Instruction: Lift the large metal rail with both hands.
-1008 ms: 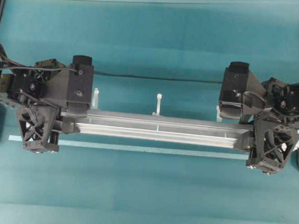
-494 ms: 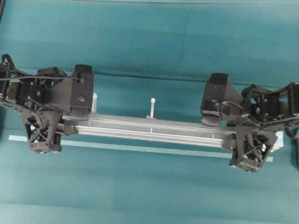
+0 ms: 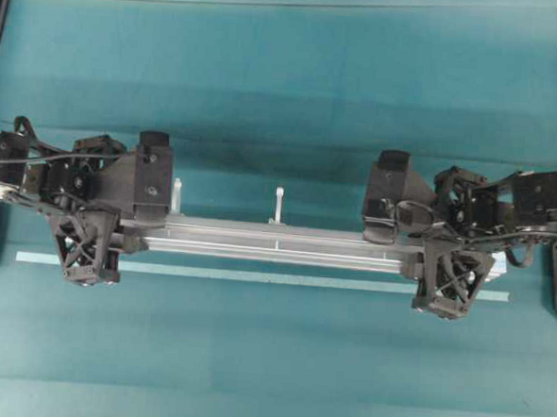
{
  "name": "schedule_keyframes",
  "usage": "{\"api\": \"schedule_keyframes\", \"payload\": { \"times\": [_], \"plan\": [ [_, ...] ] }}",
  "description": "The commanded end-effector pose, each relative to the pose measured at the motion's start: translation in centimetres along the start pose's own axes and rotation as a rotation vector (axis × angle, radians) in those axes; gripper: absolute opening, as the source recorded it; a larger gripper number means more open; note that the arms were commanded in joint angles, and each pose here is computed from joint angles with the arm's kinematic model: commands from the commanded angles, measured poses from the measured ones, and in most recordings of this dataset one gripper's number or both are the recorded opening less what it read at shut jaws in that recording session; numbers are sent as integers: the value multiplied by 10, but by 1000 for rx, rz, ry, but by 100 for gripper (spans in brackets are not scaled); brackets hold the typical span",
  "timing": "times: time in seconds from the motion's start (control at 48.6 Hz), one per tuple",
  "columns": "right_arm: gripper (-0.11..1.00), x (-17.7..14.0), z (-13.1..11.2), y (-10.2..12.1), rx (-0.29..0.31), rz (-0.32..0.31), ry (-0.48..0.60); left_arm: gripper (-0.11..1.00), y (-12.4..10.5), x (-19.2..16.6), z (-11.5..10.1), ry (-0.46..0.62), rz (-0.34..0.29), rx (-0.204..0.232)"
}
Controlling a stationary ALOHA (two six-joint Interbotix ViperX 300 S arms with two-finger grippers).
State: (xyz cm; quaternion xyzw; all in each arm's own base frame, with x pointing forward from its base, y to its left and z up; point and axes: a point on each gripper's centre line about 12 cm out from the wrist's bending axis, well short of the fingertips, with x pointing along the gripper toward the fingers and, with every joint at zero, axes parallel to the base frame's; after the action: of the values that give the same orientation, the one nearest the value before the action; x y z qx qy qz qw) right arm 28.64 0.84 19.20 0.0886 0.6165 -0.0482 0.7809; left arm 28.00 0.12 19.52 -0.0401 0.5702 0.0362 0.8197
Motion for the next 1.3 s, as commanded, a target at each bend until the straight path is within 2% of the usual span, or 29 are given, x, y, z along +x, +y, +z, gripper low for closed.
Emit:
{"api": "schedule_keyframes", "payload": {
  "times": [0.0,0.165,0.247,0.514,1.276],
  "plan": [
    [40,9,-4,-3,13,-6,24,36,2,5,-3,-2,2,-31],
    [40,23,-6,-4,3,-12,47,36,2,22,-6,1,1,-86],
    [40,29,-7,-5,-1,-13,52,36,1,32,-11,18,2,-97],
    [40,45,-5,-5,-1,-8,25,36,-4,49,-15,33,-2,-83],
    [40,77,-2,-1,-10,-4,9,36,1,71,-19,26,1,-92]
  ]
}}
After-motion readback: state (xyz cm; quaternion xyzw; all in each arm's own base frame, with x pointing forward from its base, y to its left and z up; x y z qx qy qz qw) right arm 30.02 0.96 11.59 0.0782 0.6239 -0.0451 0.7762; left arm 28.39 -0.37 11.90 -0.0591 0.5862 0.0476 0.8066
